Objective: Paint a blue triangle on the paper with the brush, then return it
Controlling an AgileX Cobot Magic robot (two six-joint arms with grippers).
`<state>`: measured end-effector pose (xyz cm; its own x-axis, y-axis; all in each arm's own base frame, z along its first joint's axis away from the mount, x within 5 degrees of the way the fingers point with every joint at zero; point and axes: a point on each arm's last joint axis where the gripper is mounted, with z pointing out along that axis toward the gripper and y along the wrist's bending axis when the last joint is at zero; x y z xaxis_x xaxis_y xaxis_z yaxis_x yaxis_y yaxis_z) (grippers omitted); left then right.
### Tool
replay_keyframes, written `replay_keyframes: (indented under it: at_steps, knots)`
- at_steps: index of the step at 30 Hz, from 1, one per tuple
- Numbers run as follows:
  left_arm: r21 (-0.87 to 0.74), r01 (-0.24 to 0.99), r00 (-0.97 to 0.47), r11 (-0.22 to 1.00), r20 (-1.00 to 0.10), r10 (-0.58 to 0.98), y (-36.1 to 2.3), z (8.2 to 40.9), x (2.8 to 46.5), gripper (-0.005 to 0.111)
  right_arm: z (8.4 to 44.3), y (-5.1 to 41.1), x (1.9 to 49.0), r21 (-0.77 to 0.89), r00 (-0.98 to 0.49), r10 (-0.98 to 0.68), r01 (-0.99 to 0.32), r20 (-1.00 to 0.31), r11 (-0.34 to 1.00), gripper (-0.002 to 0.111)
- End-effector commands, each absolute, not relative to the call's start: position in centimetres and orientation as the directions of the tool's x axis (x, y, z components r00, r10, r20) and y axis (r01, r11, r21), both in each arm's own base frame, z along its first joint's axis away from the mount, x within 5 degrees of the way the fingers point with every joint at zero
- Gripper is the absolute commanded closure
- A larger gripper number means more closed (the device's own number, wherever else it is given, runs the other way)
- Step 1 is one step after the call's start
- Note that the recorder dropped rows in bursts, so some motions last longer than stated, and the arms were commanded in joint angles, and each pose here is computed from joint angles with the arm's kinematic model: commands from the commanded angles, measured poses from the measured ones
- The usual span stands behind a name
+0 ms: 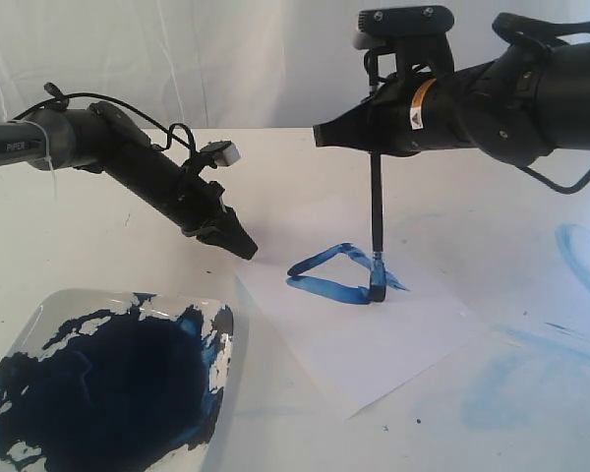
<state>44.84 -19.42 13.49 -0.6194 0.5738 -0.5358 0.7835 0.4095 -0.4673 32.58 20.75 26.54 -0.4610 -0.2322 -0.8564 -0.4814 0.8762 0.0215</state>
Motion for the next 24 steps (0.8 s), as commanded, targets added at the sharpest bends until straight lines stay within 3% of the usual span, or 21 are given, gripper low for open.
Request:
replay_keyframes:
  at_steps: [1,24]
  knots:
    - [-0.488,0.781,-0.62,0.389,-0.538,0.571,-19.6,13.8,44.7,0.107,26.4,20.4,32.6,-0.009,-0.458,-0.262,-0.485,-0.849,0.875,0.108]
    - [-0.489,0.782,-0.619,0.387,-0.537,0.573,-19.7,13.8,44.6,0.107,26.4,18.7,33.7,-0.065,-0.44,-0.293,-0.463,-0.849,0.884,0.108]
